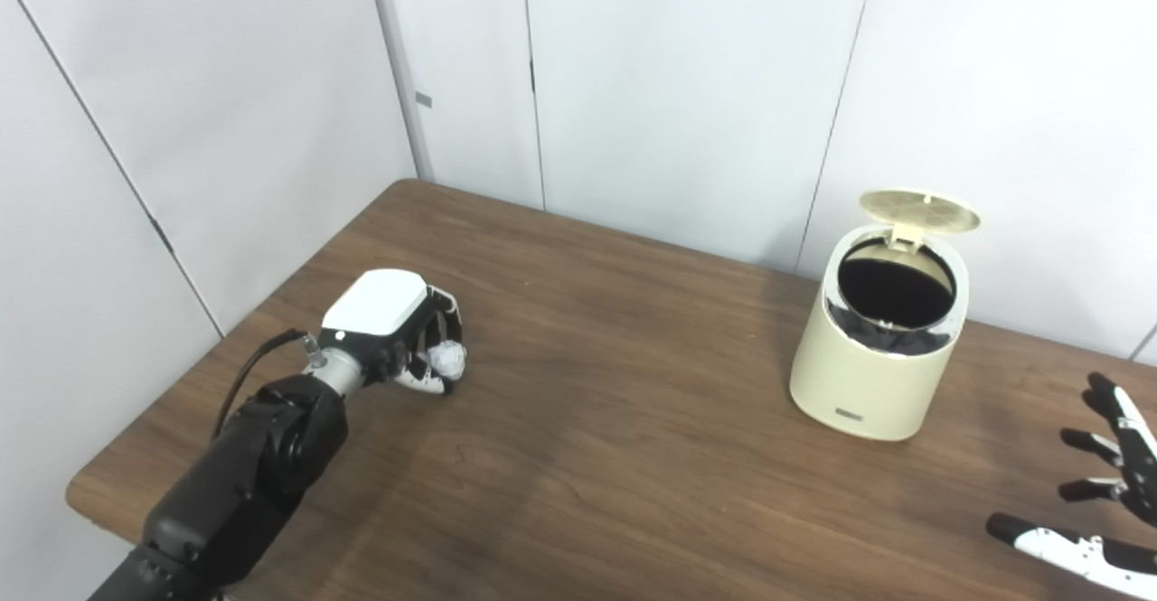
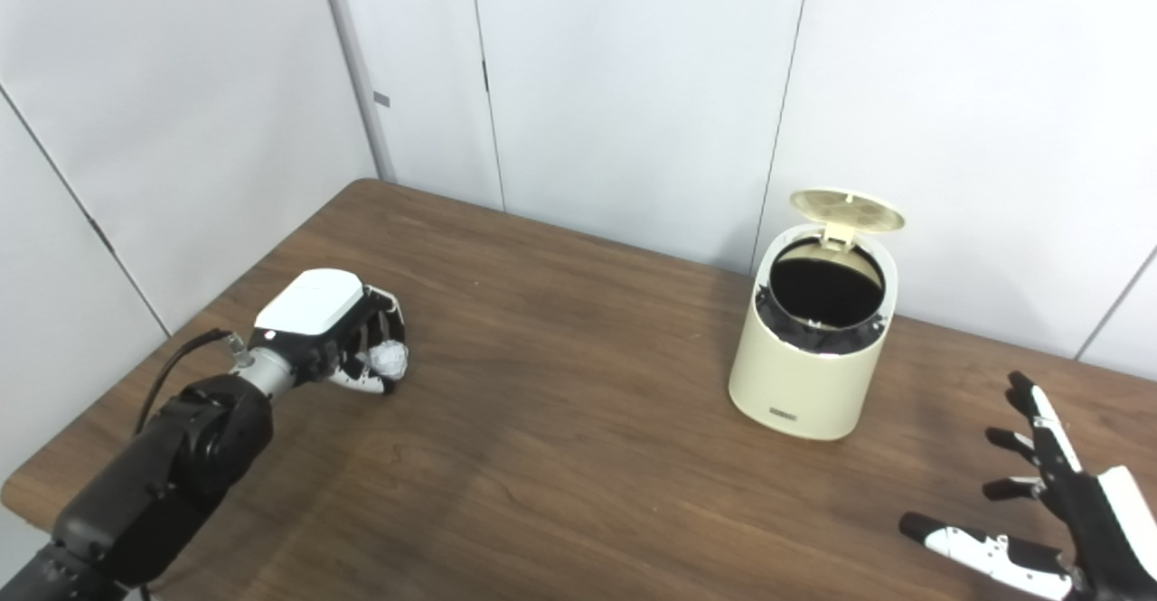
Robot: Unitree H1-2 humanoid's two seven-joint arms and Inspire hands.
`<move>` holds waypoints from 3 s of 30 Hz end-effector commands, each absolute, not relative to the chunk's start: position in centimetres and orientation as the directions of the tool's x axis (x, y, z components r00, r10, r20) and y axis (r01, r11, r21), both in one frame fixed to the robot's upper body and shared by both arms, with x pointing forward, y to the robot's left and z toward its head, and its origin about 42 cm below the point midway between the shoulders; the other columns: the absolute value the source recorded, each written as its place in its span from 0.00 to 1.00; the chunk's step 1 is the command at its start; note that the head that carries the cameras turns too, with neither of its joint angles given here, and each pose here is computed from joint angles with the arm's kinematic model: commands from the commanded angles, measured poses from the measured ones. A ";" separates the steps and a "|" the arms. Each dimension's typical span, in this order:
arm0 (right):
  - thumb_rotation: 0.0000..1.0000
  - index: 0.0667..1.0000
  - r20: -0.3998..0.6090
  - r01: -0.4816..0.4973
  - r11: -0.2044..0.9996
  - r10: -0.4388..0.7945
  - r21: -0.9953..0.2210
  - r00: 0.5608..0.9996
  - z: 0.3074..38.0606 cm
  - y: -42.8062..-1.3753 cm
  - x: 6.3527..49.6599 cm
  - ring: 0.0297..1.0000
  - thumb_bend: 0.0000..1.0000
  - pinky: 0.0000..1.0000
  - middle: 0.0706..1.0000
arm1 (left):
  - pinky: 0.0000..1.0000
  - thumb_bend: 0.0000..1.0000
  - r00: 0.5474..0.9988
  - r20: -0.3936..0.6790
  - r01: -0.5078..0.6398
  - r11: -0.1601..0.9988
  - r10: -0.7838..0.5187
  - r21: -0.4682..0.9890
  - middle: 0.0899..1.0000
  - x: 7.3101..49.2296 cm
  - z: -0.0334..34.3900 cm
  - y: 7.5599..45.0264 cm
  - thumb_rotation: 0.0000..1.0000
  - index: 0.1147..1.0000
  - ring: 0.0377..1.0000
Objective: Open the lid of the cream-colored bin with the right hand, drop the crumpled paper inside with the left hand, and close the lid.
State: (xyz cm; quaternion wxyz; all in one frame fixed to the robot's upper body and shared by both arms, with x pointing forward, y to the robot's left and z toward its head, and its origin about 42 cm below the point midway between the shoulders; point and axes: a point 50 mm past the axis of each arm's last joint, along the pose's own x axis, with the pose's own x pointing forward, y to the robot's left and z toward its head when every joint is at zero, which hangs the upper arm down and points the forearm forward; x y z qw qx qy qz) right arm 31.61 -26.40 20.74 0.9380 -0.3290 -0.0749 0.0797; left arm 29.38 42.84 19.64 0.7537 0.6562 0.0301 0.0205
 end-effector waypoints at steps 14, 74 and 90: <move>0.31 0.99 0.167 -0.044 0.761 0.198 -0.647 0.966 23.0 -26.5 32.4 0.84 0.75 0.64 0.95 | 0.42 0.50 0.972 0.235 -0.234 0.115 0.005 0.965 0.45 29.2 27.4 41.4 0.00 0.45 0.36; 0.23 0.97 0.214 -0.069 0.807 0.236 -0.586 0.948 19.3 -23.6 33.8 0.85 0.80 0.69 0.96 | 0.28 0.49 0.795 0.550 -0.340 0.561 -0.258 0.755 0.42 38.6 31.4 22.4 0.00 0.49 0.32; 0.25 0.98 0.209 -0.072 0.799 0.241 -0.597 0.948 19.5 -22.9 34.0 0.87 0.80 0.73 0.96 | 0.30 0.49 0.754 0.580 -0.308 0.614 -0.308 0.727 0.43 40.6 31.8 18.0 0.00 0.49 0.33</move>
